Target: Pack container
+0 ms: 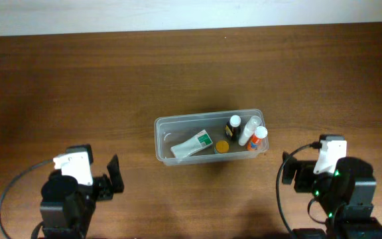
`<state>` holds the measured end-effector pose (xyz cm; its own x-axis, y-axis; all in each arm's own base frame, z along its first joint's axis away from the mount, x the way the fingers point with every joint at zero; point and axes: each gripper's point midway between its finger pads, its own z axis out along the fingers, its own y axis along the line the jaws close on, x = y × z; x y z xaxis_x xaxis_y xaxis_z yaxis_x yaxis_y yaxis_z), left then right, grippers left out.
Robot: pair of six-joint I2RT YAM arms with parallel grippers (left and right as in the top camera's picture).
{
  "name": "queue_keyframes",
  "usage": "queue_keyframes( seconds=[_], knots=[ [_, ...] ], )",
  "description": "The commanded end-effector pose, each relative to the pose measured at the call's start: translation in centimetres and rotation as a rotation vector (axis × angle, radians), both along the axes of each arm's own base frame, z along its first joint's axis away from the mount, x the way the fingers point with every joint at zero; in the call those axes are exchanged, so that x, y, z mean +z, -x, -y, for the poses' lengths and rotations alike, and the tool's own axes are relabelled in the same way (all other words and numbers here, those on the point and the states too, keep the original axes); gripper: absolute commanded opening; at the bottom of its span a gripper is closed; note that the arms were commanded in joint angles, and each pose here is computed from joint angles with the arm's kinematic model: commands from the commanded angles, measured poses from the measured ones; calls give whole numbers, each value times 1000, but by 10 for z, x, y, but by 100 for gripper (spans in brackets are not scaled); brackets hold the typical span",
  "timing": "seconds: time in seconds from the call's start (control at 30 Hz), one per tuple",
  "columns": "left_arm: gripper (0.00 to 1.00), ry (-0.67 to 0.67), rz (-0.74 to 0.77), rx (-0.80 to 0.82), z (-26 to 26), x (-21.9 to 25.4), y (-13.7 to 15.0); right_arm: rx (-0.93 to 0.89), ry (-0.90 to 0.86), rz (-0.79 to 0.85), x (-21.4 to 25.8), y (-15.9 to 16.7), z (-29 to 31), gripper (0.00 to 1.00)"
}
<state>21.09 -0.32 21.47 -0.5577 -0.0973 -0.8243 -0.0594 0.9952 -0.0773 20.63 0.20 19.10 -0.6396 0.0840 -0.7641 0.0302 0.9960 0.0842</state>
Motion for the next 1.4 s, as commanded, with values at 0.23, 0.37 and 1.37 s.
queue_keyframes(
  seconds=[0.23,0.37,1.37],
  knots=[
    [99,-19,-230,-18,0,-44,40,-15,-3,-136,-37,24,1,98],
    [100,-20,-243,-18,-1,-47,43,-15,-3,-136,-37,24,1,98],
    [99,-20,-243,-18,-1,-47,43,117,92,635,-32,-39,-13,99]
  ],
)
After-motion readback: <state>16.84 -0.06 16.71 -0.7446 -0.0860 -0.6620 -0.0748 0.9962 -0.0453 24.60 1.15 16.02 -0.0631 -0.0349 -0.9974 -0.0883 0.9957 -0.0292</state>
